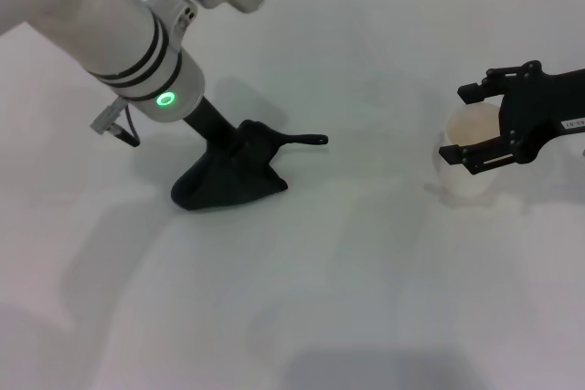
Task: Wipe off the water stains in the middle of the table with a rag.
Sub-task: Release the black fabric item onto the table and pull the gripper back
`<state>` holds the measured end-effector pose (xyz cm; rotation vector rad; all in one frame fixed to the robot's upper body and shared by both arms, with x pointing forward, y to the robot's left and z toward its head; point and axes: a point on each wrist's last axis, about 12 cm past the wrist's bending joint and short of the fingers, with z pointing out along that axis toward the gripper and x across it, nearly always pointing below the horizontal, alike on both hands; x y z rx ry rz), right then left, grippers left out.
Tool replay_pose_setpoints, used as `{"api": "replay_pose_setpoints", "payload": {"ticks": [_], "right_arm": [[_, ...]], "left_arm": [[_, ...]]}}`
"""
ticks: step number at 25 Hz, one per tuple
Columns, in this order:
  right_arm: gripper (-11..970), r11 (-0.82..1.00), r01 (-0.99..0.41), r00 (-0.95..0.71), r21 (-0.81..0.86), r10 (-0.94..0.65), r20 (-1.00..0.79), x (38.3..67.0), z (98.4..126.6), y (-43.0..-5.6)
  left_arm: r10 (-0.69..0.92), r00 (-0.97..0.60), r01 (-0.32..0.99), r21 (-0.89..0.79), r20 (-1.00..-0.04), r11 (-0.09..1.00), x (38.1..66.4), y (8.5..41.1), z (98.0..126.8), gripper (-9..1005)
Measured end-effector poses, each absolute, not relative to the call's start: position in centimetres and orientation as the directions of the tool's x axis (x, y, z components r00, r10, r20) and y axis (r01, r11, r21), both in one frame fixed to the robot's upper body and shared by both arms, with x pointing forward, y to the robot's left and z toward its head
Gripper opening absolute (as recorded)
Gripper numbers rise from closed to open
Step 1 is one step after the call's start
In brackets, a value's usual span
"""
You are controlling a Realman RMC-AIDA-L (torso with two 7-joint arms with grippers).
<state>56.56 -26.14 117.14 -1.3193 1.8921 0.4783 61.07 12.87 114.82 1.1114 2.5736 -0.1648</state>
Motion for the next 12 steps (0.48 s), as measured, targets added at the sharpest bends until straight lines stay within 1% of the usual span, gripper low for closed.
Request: {"api": "replay_pose_setpoints", "payload": {"ticks": [6,12], "right_arm": [[867,0.394,-0.911,-0.169,-0.12,-0.624,-0.763,56.57,117.18,-26.11],[867,0.395,-0.911,-0.17,-0.12,-0.624,-0.763,56.57,117.17,-26.13]], "left_arm": [[0.696,-0.648,0.722,0.039,-0.31,0.69,61.03,13.46,114.16,227],[0.692,-0.638,0.723,0.049,-0.337,0.689,61.13,13.28,114.55,238]]}}
